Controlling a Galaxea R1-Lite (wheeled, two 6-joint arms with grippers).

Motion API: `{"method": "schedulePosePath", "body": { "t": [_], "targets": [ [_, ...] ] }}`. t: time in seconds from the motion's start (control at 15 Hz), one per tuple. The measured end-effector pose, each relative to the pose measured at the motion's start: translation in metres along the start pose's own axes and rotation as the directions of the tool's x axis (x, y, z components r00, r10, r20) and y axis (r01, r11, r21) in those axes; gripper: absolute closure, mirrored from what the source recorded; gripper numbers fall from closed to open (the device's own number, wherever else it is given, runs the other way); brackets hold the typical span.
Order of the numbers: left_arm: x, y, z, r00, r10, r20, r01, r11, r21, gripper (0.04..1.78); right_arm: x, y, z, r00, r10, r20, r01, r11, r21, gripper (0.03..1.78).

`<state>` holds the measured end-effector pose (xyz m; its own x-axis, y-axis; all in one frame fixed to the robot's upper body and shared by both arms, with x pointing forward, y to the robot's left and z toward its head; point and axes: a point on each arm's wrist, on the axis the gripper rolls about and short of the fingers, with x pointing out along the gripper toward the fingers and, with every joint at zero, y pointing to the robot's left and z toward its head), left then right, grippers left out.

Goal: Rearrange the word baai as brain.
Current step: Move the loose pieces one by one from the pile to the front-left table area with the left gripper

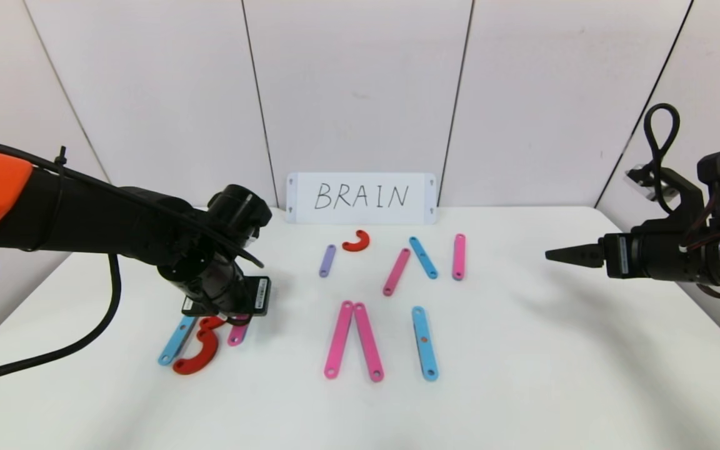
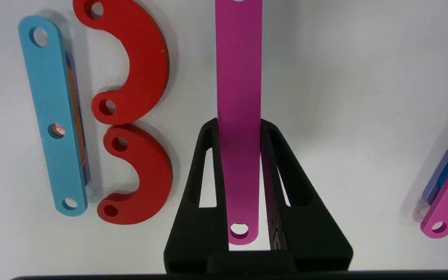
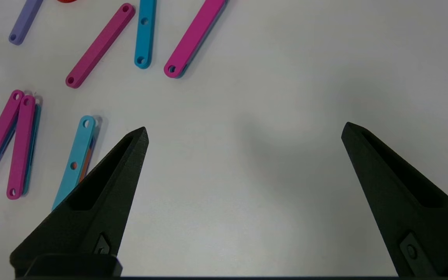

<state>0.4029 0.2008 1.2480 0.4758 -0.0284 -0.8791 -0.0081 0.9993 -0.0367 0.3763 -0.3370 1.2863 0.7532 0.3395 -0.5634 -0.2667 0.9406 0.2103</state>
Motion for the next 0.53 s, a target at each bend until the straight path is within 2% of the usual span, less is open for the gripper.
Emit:
{"method": "schedulePosePath", "body": {
  "t": [0.53],
  "targets": [
    [0.0095,-0.0088,-0.0122,0.999,0.004,-0.046,-0.003,0.999,0.035,1.52,0.0014,-0.0001,-0.0005,1.000,0.001,-0.004,-0.001,1.000,0.001,0.07]
  ]
}}
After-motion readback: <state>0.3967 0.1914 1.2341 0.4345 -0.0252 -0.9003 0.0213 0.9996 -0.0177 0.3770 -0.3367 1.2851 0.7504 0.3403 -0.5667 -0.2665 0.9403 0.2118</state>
